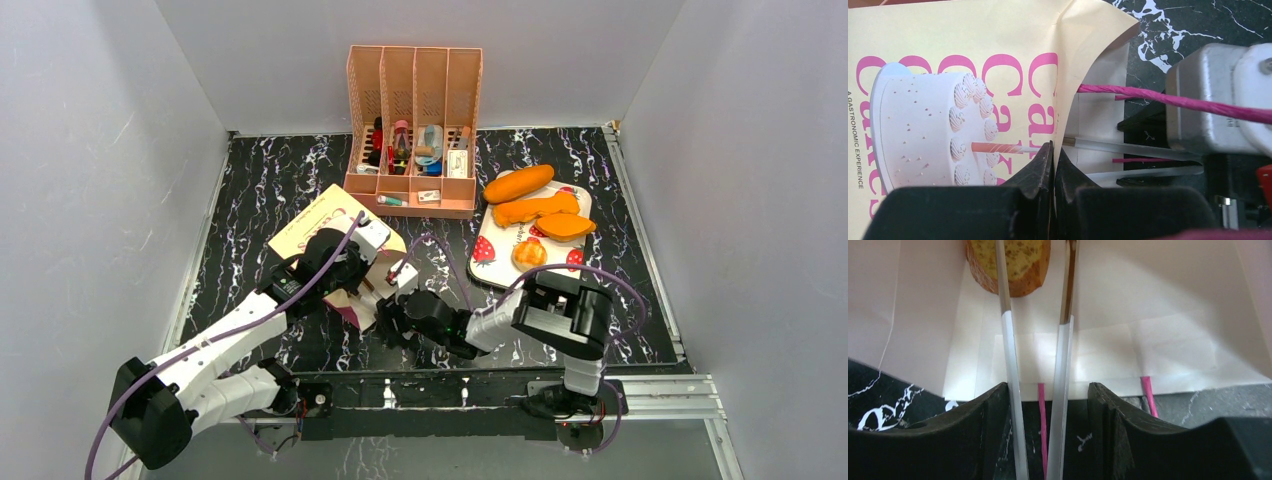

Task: Take the fake bread out of the paper bag
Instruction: Pick up the clamp from the paper bag.

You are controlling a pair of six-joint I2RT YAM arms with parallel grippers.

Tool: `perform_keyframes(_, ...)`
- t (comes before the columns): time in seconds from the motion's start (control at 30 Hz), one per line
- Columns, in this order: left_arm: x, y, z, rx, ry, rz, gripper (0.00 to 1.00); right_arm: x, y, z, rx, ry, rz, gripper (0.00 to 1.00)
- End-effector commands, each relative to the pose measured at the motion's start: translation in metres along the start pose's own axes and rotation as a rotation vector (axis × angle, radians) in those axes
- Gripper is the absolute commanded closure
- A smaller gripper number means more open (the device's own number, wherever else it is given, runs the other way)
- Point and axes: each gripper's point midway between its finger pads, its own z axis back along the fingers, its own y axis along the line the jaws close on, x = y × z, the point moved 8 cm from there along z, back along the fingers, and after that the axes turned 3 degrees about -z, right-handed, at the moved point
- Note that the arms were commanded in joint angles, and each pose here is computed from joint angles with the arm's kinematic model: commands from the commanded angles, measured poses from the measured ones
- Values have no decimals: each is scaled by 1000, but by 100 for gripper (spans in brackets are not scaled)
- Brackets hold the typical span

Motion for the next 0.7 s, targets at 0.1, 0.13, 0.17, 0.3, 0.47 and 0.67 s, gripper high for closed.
perform_keyframes(0.1, 12, -1, 7, -35, -42, 14, 100, 27, 17, -27, 39, -177, -30, 46)
perform_keyframes(0.13, 12, -1, 7, -35, -43, 14, 100, 26, 18, -28, 46, -179, -33, 46)
perform_keyframes(0.17, 11, -1, 7, -39, -42, 13, 100, 25, 18, -30, 50, -179, -36, 46)
perform_keyframes(0.3, 12, -2, 7, -44, -40, 11, 100, 18, 19, -35, 61, -173, -54, 51)
perform_keyframes(0.47, 13, 0, 9, -37, -48, 17, 100, 6, 14, -41, 75, -133, -88, 61)
perform_keyframes(0.67, 15, 6, 20, 2, -73, 30, 100, 14, 16, -36, 98, -128, -112, 70)
